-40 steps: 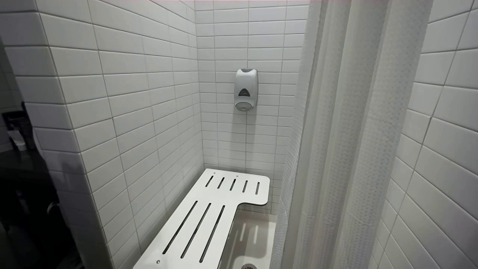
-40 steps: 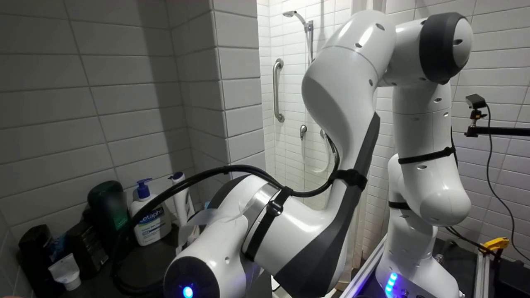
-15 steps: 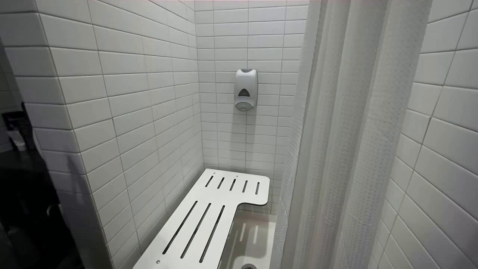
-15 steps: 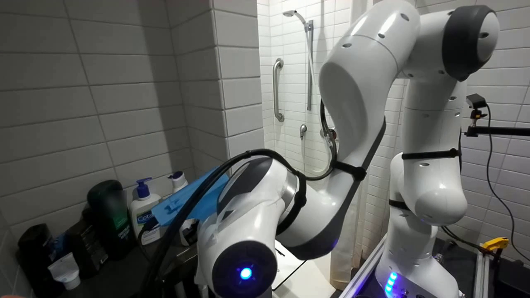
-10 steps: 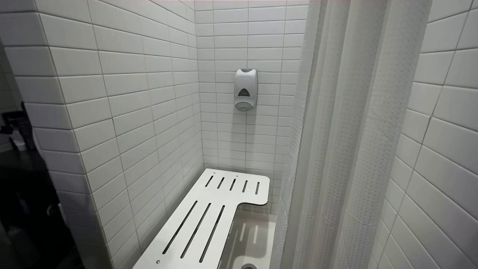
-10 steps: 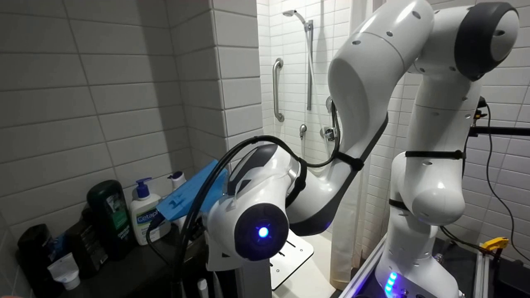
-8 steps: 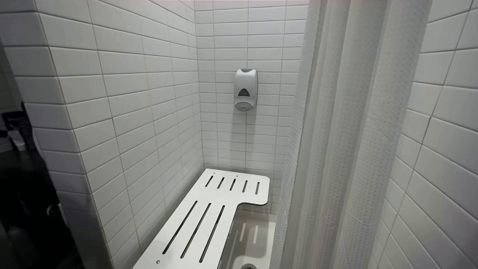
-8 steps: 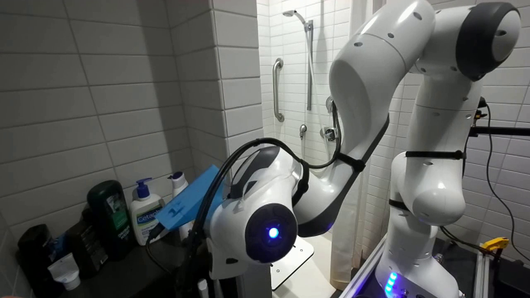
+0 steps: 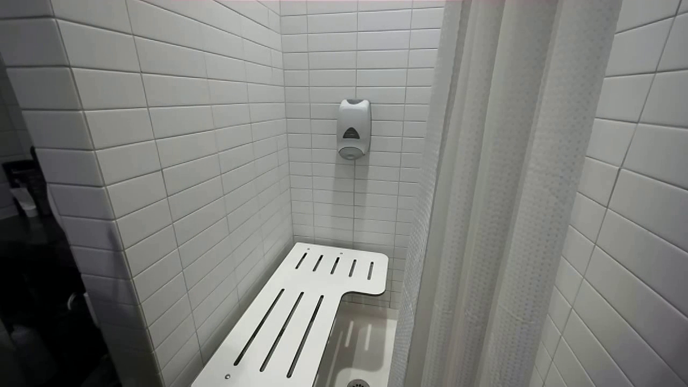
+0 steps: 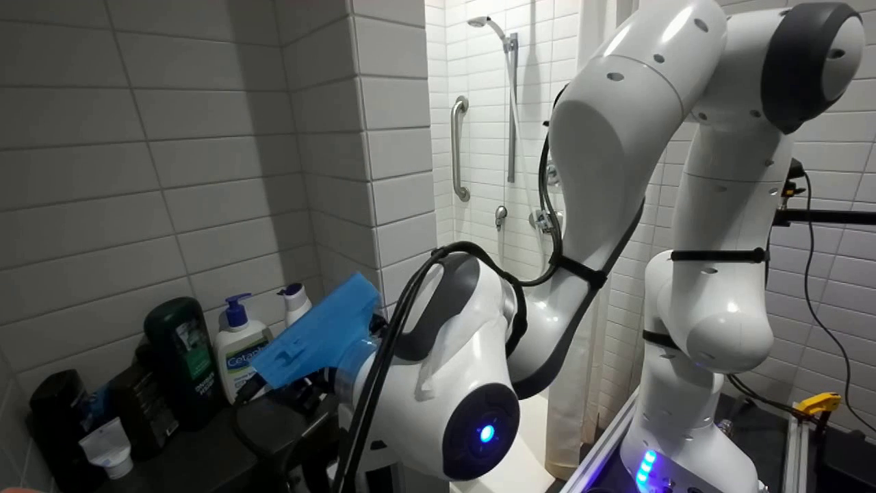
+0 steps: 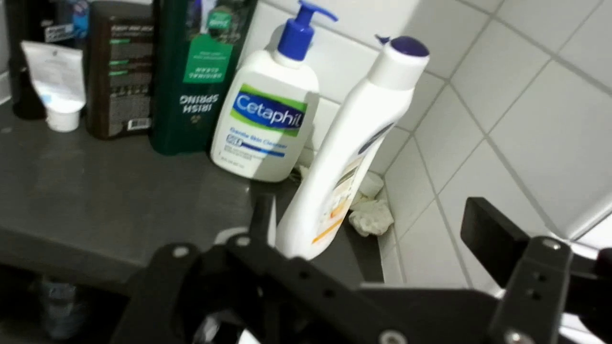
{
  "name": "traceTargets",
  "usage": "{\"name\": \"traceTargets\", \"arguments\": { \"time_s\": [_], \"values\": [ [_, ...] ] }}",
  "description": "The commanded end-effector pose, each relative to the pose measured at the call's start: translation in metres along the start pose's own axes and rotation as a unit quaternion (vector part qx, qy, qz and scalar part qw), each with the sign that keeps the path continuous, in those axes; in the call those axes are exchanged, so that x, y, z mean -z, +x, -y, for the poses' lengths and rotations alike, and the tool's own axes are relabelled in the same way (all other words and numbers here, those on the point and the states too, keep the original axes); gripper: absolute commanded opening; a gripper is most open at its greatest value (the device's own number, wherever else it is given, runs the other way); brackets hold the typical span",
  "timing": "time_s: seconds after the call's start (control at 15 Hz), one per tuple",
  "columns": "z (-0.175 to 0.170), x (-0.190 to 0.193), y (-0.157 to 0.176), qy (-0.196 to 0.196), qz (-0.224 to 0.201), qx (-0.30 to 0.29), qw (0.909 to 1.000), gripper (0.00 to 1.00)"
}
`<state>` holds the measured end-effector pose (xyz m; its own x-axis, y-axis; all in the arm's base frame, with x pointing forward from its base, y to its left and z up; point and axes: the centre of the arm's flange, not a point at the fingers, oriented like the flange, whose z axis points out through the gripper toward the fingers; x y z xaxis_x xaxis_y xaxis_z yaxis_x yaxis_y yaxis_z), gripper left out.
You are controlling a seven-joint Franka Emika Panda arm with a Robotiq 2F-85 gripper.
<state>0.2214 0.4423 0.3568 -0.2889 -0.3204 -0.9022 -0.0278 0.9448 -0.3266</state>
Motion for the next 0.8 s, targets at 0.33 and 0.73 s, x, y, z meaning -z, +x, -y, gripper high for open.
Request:
{"name": "traceTargets", "arguments": {
  "time_s": [0.33, 0.73],
  "values": [
    [-0.016, -0.06, 0.071, 0.082, 0.021, -0.182, 0.9796, 1.0],
    [-0.011, -0.054, 0.094, 0.082, 0.009, -0.197, 0.977, 1.0]
  ]
}}
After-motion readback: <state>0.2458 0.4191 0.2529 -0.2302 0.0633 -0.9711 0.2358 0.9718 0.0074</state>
